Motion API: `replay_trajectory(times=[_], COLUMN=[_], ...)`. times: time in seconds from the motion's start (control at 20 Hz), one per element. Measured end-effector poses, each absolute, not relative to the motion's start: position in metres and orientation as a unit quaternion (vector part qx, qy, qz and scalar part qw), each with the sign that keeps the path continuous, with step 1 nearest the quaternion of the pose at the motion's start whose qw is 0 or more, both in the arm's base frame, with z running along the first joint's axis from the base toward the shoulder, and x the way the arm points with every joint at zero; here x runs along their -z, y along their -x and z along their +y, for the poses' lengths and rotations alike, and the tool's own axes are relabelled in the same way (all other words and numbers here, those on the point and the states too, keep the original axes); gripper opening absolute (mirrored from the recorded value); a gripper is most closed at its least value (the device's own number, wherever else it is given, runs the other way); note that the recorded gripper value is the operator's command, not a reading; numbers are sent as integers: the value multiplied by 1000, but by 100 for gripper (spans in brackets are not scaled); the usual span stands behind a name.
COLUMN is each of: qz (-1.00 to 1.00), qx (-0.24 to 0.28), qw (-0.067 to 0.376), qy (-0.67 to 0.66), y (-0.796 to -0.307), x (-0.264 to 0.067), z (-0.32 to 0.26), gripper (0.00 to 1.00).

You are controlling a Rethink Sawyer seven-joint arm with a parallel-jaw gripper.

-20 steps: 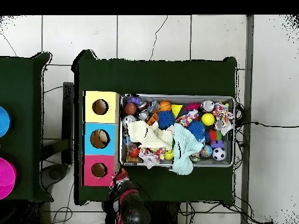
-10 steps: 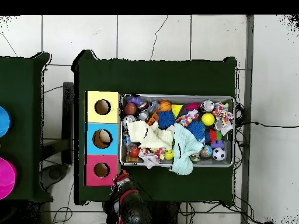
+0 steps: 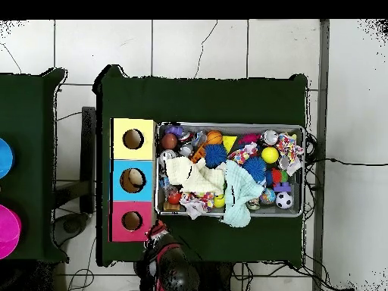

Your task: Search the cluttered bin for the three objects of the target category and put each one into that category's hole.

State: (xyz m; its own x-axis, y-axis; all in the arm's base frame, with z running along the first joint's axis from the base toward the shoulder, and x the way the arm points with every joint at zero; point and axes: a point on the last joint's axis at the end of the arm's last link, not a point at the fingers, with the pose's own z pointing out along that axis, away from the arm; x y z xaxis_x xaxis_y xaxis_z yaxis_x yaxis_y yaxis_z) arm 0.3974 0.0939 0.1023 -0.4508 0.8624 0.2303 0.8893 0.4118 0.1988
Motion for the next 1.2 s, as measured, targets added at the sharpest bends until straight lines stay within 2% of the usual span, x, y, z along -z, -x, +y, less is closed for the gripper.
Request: replay_trajectory(times=[1.2], qz=[-812], qx=[178], qw=[3], qy=[557], y=[-417], x=[-113], z=[91], gripper=[0])
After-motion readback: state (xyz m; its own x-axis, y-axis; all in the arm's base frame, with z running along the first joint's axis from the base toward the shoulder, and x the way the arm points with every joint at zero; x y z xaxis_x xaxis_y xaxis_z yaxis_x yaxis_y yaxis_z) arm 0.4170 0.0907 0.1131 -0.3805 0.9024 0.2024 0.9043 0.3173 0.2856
